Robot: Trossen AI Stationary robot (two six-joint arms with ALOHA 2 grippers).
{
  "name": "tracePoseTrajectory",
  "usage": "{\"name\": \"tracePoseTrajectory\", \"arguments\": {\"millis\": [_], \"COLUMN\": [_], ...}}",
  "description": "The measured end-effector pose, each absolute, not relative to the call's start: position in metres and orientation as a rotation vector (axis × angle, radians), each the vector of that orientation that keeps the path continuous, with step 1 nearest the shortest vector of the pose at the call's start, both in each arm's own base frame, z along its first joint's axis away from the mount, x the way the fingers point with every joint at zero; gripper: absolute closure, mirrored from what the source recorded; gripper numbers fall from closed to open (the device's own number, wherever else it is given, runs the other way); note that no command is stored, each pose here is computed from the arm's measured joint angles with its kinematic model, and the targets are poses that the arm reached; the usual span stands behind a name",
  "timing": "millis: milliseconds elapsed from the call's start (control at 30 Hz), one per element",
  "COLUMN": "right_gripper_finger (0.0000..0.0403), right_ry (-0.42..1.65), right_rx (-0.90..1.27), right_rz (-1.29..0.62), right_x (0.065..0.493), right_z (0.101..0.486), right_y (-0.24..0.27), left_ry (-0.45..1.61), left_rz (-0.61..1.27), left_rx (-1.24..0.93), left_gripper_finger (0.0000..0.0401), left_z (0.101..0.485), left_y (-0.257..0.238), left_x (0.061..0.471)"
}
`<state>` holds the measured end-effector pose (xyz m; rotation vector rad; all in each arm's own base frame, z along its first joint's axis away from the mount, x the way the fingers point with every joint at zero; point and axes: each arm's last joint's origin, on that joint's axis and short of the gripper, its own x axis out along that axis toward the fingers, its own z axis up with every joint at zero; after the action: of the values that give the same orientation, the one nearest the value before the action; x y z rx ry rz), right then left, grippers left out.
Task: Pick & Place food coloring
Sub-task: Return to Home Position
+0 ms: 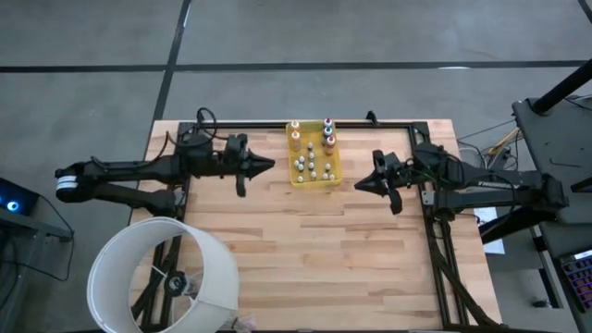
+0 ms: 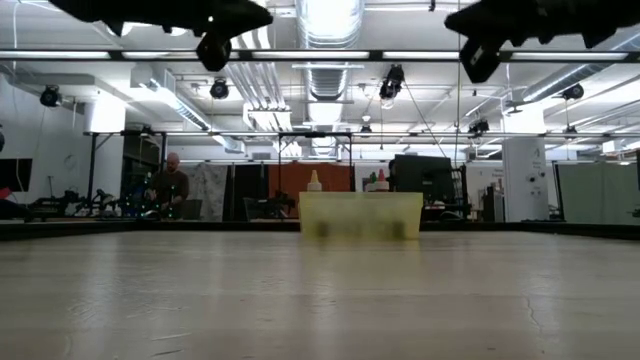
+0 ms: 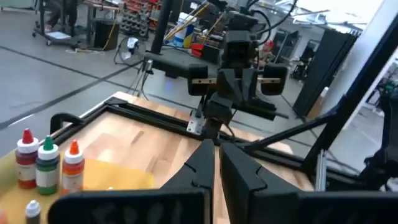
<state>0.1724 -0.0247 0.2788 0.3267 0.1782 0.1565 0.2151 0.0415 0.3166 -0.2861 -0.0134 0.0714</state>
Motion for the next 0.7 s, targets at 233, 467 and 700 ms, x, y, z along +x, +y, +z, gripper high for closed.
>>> {"name": "tracePoseTrajectory", "arguments": {"millis": [233, 467, 700], "right_gripper_finger": [0.0394, 0.0394, 0.0394], "right_ry": [0.197, 0.090, 0.039], "right_rx": [0.322, 0.245, 0.170], "right_rz": [0.105, 0.044, 0.050], "right_x": [0.159, 0.138, 0.122], "right_z": [0.251, 0.251, 0.239], "right_y": [-0.023, -0.021, -0.018], "left_ry": [-0.052, -0.077, -0.080], "left_rz": [0.065, 0.063, 0.060], "left_rx": [-0.205, -0.187, -0.121], "left_gripper_finger": [0.0401, 0.0401, 0.0401], "left_z": [0.297, 0.287, 0.272], "left_y": [0.037, 0.035, 0.032], "left_x": [0.197, 0.183, 0.174]}}
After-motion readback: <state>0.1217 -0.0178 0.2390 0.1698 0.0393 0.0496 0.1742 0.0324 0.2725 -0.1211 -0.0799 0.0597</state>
